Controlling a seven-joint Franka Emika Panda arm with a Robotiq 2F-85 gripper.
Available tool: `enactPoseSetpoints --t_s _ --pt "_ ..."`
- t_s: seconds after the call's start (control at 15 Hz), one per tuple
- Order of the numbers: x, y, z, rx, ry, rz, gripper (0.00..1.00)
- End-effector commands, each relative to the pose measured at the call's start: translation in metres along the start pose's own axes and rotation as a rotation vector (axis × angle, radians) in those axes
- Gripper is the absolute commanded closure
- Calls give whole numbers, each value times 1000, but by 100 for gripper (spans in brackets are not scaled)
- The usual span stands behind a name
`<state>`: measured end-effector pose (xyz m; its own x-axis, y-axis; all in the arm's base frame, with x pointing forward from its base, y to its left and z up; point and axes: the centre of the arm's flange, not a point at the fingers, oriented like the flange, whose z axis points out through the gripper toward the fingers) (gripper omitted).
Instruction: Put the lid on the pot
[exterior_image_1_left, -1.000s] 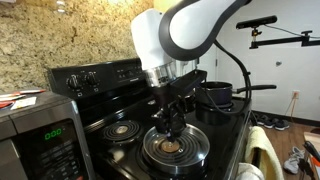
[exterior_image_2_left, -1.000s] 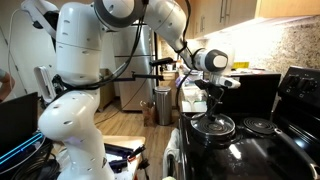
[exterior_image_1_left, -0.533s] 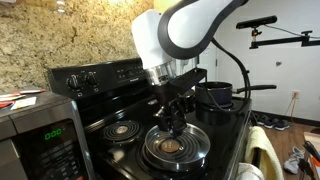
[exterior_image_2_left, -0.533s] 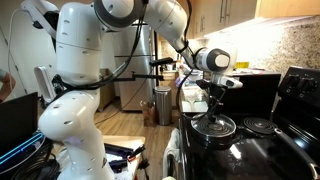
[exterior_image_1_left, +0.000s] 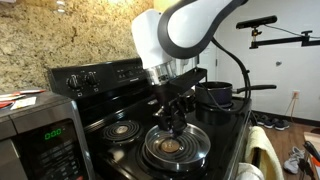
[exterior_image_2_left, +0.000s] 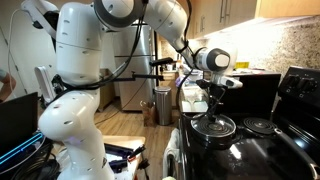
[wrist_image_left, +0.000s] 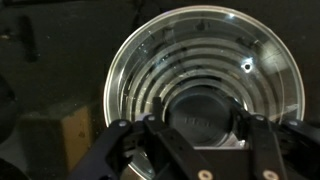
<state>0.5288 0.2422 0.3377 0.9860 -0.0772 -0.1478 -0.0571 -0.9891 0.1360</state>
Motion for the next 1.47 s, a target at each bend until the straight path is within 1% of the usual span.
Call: enactPoseSetpoints --t_s 0.0,0.13,0.47,0.6,0.93,1.13,1.2,1.27,1.4 --pt "-2 1 -6 13 3 13 4" --pt "-2 2 -7 23 3 15 0" --pt "-1 5 -5 72 -5 34 0" --pt "0 6 -4 106 -15 43 0" --pt "1 11 -5 100 -22 59 0" --pt "1 16 -3 111 -26 64 0" --pt "1 16 -2 114 -31 63 9" --pt "1 16 -1 117 -34 61 26" --pt "1 16 0 122 -40 61 40"
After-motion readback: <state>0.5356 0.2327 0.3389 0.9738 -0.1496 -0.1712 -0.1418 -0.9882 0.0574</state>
